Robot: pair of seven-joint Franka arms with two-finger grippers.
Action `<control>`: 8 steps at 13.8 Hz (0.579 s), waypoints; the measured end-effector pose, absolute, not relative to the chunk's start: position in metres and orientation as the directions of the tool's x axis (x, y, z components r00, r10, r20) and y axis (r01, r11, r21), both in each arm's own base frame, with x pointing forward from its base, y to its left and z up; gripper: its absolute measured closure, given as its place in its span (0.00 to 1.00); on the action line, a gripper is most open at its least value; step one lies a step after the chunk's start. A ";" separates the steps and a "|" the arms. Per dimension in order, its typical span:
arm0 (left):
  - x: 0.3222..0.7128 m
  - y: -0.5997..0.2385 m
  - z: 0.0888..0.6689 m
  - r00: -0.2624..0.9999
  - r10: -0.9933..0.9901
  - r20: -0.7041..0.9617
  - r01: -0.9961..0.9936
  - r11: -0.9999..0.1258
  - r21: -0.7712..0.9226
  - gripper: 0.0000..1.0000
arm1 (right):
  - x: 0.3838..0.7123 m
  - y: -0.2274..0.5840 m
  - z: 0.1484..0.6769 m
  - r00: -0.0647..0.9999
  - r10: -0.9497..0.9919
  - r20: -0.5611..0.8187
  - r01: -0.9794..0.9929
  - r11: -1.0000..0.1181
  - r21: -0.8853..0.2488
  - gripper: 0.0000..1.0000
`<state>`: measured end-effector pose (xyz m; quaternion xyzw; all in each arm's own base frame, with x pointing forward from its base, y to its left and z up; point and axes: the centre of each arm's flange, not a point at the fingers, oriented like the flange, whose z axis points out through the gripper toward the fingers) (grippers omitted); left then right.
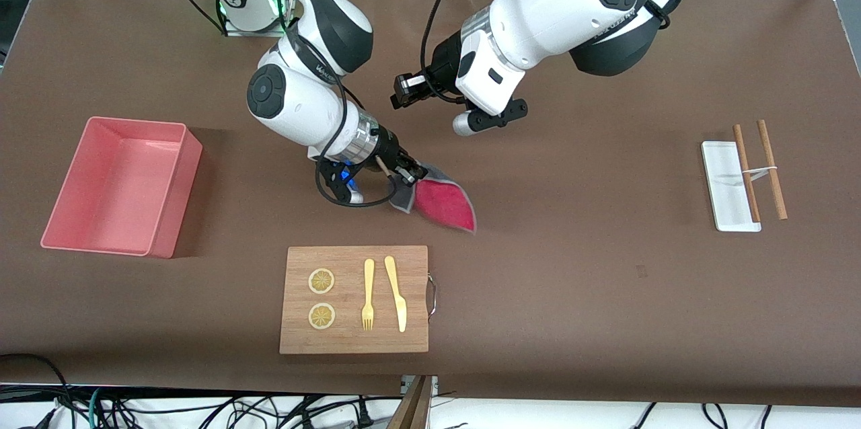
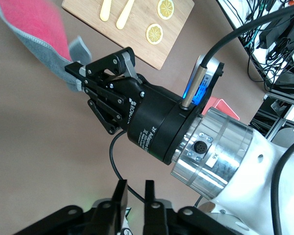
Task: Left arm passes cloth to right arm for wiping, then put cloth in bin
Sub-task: 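Open the left gripper and withdraw it while the right gripper holds cloth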
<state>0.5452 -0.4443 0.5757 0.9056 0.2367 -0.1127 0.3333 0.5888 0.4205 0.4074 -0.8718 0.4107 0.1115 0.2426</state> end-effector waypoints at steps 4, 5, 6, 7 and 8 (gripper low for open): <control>0.549 -0.441 0.577 0.861 0.359 -0.359 0.506 -0.661 0.553 0.37 | 0.589 0.420 0.407 0.641 -0.660 -0.392 -0.768 -0.548 -0.333 0.98; 0.550 -0.438 0.578 0.860 0.362 -0.359 0.508 -0.661 0.552 0.28 | 0.589 0.420 0.407 0.644 -0.657 -0.391 -0.765 -0.552 -0.332 0.98; 0.552 -0.436 0.577 0.863 0.365 -0.348 0.503 -0.669 0.547 0.17 | 0.588 0.420 0.406 0.648 -0.653 -0.391 -0.761 -0.559 -0.328 0.98; 0.552 -0.433 0.576 0.873 0.368 -0.321 0.487 -0.692 0.533 0.06 | 0.587 0.420 0.405 0.651 -0.649 -0.394 -0.759 -0.569 -0.317 0.98; 0.552 -0.429 0.577 0.883 0.369 -0.291 0.469 -0.719 0.512 0.00 | 0.584 0.421 0.403 0.654 -0.644 -0.397 -0.756 -0.580 -0.303 0.98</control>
